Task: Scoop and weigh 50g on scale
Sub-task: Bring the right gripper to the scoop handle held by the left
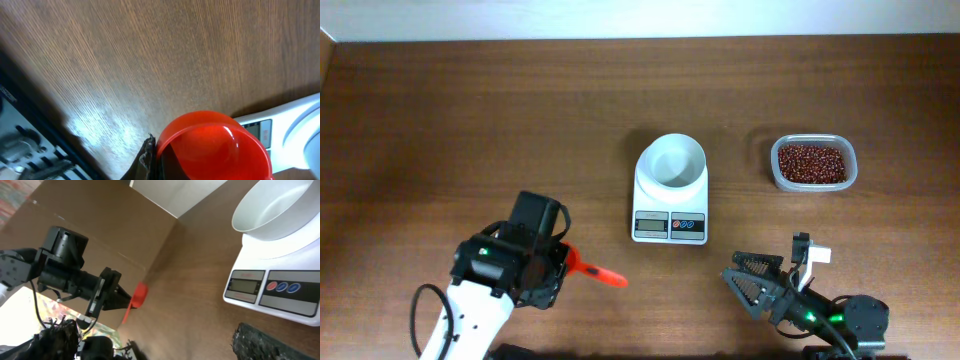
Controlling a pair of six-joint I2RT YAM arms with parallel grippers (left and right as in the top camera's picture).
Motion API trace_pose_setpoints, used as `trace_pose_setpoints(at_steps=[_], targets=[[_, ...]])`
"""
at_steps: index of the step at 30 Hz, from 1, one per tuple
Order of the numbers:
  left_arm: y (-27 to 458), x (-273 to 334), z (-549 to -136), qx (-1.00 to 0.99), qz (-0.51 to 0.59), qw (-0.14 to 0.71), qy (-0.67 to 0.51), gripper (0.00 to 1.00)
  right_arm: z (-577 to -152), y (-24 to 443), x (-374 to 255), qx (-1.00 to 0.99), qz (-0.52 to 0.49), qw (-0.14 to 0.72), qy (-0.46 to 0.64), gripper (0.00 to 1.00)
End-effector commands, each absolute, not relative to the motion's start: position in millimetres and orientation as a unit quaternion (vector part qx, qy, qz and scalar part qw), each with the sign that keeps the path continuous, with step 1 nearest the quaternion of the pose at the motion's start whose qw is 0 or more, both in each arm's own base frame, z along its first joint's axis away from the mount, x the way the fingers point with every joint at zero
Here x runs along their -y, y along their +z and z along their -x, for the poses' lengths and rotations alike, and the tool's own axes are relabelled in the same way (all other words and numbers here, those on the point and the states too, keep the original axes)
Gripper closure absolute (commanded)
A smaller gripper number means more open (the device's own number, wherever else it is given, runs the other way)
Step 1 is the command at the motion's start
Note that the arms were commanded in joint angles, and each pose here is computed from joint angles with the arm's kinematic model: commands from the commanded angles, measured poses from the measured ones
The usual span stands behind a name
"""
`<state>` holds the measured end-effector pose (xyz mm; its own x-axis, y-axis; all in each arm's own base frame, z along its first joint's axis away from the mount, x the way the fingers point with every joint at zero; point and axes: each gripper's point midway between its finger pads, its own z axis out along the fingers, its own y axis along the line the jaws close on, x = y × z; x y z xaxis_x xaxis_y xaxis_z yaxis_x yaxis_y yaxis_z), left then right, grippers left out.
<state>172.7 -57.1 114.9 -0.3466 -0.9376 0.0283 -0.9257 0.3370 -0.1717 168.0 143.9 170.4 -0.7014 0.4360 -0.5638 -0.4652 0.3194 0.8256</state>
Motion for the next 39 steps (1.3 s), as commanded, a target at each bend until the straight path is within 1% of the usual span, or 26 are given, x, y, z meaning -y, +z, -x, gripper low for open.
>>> trace_pose_setpoints(at_steps=[1, 5, 9, 11, 14, 17, 18, 19, 22, 25, 28, 30, 32, 33, 36, 39], targets=[[117.8, 58.3, -181.6, -0.77, 0.628, 0.066, -0.085, 1.0, -166.5, 174.5, -145.9, -0.713, -0.012, 0.361, 0.601, 0.0], [118.7, 64.8, -199.2, -0.768, 0.626, 0.081, -0.109, 1.0, -173.2, 192.2, -145.8, -0.723, -0.022, 0.347, 0.597, 0.0], [109.2, 67.6, -206.0, -0.77, 0.627, 0.073, -0.098, 1.0, -188.4, 183.8, -155.5, -0.757, -0.025, 0.296, 0.583, 0.0], [103.3, 70.3, -204.7, -0.772, 0.627, 0.057, -0.09, 1.0, -195.2, 162.1, -175.4, -0.791, -0.021, 0.256, 0.555, 0.0], [102.9, 72.4, -203.8, -0.776, 0.622, 0.052, -0.092, 1.0, -198.3, 148.7, -209.8, -0.808, 0.017, 0.257, 0.53, 0.0], [102.6, 74.1, -201.4, -0.79, 0.605, 0.046, -0.091, 1.0, -195.8, 143.3, -242.0, -0.806, 0.029, 0.249, 0.536, 0.01], [102.4, 73.8, -200.5, -0.794, 0.6, 0.046, -0.089, 1.0, -194.3, 147.0, -254.8, -0.796, 0.048, 0.254, 0.547, 0.03], [102.3, 73.8, -199.6, -0.797, 0.596, 0.045, -0.088, 1.0, -195.6, 146.1, -260.6, -0.794, 0.046, 0.255, 0.551, 0.06], [102.4, 81.0, -197.2, -0.803, 0.587, 0.037, -0.094, 1.0, -201.5, 133.5, -271.0, -0.799, 0.013, 0.236, 0.553, 0.09], [103.1, 89.0, -197.5, -0.813, 0.572, 0.04, -0.1, 1.0, -197.8, 139.4, -283.7, -0.785, 0.016, 0.228, 0.576, 0.11], [103.6, 96.7, -196.9, -0.813, 0.571, 0.04, -0.106, 1.0, -189.9, 143.3, -293.9, -0.779, 0.018, 0.226, 0.585, 0.15], [103.7, 101.4, -194.6, -0.81, 0.575, 0.037, -0.107, 1.0, -187.1, 143.1, -297.8, -0.78, 0.012, 0.23, 0.582, 0.21], [103.9, 104.7, -193.9, -0.814, 0.569, 0.037, -0.109, 1.0, -186.0, 143.0, -299.9, -0.78, -0.005, 0.225, 0.584, 0.24], [104.2, 107.4, -194.0, -0.817, 0.565, 0.038, -0.111, 1.0, -185.2, 142.5, -301.1, -0.781, -0.01, 0.226, 0.582, 0.3], [104.7, 112.5, -193.4, -0.822, 0.556, 0.039, -0.116, 1.0, -183.0, 142.0, -303.4, -0.781, -0.021, 0.223, 0.582, 0.4], [104.8, 117.7, -190.8, -0.822, 0.556, 0.036, -0.117, 1.0, -182.4, 141.8, -305.0, -0.782, -0.033, 0.227, 0.58, 0.42]])
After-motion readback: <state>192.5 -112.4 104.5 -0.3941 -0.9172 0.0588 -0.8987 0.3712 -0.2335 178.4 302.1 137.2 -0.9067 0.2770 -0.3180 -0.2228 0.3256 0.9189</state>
